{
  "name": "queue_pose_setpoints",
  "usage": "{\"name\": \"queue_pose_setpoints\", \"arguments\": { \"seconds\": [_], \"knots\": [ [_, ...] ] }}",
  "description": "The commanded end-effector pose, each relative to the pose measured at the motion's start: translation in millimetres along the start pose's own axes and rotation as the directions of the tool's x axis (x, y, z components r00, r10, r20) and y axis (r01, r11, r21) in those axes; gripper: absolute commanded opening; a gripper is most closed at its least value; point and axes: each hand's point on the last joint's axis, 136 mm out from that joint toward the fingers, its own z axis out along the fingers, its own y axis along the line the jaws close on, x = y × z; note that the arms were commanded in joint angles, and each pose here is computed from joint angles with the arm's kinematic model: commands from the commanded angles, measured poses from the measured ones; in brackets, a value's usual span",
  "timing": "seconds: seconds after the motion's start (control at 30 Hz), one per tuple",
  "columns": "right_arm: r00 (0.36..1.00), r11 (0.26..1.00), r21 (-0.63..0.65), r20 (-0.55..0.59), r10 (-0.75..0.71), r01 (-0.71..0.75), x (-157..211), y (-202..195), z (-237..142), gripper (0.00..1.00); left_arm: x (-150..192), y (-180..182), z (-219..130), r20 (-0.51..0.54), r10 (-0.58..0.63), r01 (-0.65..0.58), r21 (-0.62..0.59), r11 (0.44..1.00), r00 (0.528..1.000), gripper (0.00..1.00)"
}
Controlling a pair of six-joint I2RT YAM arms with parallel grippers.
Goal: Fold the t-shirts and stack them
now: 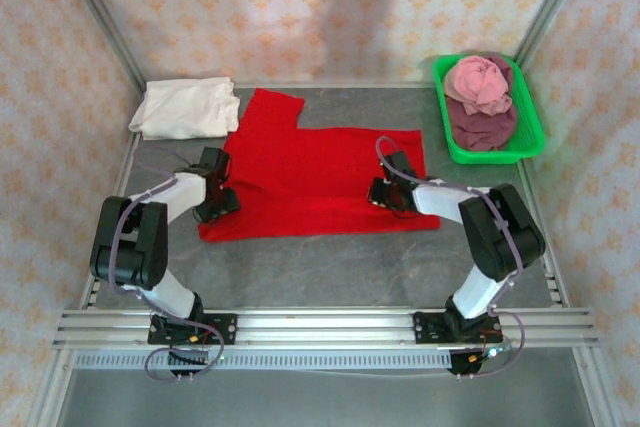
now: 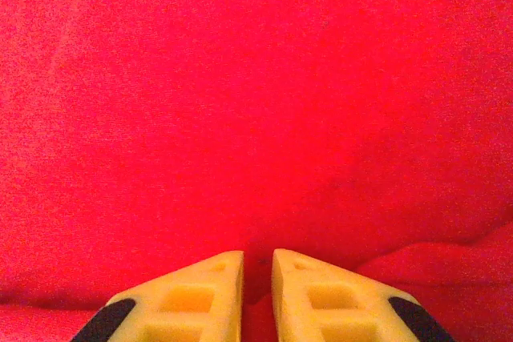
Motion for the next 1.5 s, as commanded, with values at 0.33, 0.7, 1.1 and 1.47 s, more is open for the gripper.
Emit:
{"name": "queue_pose_setpoints", "arguments": {
  "seconds": [0.33, 0.7, 1.1, 1.47],
  "knots": [
    [0.991, 0.995, 0.031, -0.099, 0.094, -0.091, 19.7, -1.7, -33.7, 0.2, 0.2, -3.0, -38.5, 0.016, -0.004, 0.003, 0.049, 0.999, 1.0, 0.55],
    [0.967, 0.934, -0.355, -0.222, -0.127, 0.041, -2.9, 163.9, 11.3, 0.24, -48.6, -50.3, -42.3, 0.121, 0.05, -0.07, 0.167, 0.983, 0.991, 0.53],
    [0.962, 0.907, -0.42, -0.245, -0.123, 0.009, -4.4, 210.8, 34.5, 0.26, -90.1, -81.8, -18.2, 0.151, 0.129, -0.156, 0.181, 0.971, 0.98, 0.31],
    [0.951, 0.905, -0.423, -0.261, -0.166, 0.042, -3.1, 222.9, 46.6, 0.3, -78.5, -78.9, -35.0, 0.151, 0.098, -0.128, 0.206, 0.97, 0.984, 0.45]
  ]
}}
